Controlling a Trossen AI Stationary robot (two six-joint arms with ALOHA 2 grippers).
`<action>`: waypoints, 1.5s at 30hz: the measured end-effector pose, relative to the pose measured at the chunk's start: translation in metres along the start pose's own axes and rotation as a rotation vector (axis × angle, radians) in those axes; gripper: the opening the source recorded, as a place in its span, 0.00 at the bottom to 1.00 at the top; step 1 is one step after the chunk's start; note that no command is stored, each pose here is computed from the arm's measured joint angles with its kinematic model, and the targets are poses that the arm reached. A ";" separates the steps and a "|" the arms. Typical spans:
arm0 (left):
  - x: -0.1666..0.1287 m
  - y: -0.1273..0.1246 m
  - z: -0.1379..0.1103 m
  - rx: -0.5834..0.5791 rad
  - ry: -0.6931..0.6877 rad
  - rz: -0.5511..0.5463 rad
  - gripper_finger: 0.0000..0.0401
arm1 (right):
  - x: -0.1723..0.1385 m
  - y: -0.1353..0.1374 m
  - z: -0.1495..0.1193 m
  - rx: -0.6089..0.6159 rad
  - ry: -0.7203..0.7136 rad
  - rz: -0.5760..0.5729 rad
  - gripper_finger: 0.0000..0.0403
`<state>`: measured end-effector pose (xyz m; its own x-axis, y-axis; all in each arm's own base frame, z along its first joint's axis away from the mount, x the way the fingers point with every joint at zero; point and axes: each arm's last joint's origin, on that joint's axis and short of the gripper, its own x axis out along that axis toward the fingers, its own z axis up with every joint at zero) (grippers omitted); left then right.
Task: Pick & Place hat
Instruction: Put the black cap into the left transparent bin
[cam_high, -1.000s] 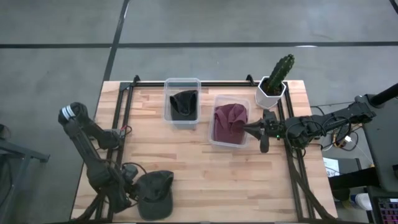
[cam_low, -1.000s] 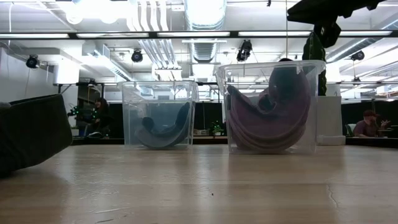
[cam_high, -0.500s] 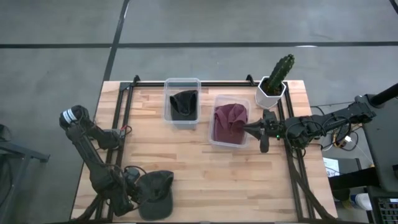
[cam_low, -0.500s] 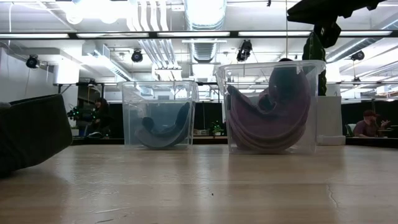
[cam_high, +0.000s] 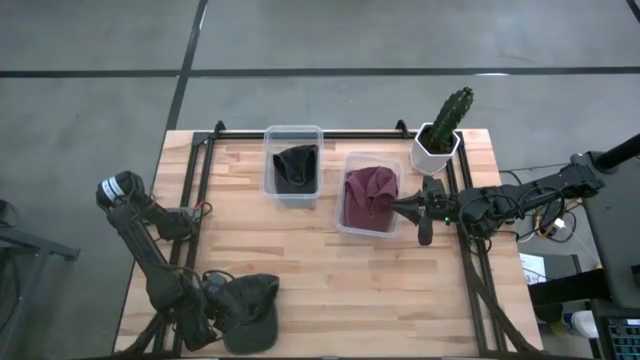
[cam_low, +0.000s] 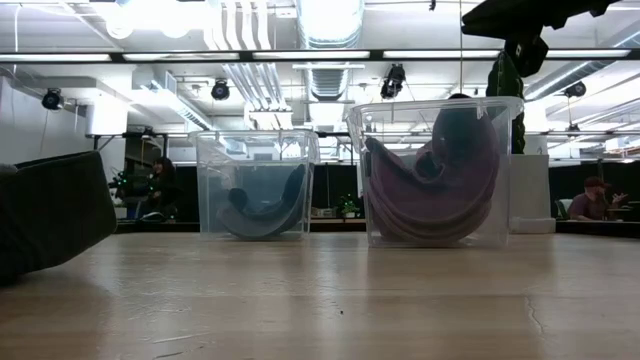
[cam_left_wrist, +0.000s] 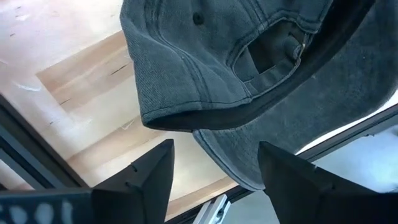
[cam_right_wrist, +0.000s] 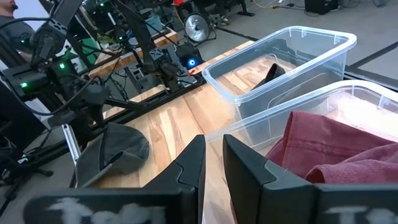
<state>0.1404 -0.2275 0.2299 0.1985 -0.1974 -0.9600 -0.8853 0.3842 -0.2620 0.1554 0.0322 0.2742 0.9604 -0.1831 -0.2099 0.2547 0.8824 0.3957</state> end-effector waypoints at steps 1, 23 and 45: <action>0.001 0.000 0.000 0.001 -0.001 0.003 0.57 | 0.000 0.000 0.000 0.000 0.000 0.000 0.13; 0.030 -0.005 -0.003 -0.018 -0.044 0.044 0.70 | 0.000 0.000 0.000 -0.002 0.003 -0.003 0.13; 0.069 -0.013 -0.003 -0.041 -0.091 0.099 0.55 | 0.000 -0.001 -0.001 -0.007 0.006 -0.004 0.13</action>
<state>0.1639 -0.2489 0.1677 0.1453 -0.0775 -0.9863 -0.9183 0.3606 -0.1636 0.1553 0.0321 0.2727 0.9587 -0.1843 -0.2164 0.2578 0.8847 0.3884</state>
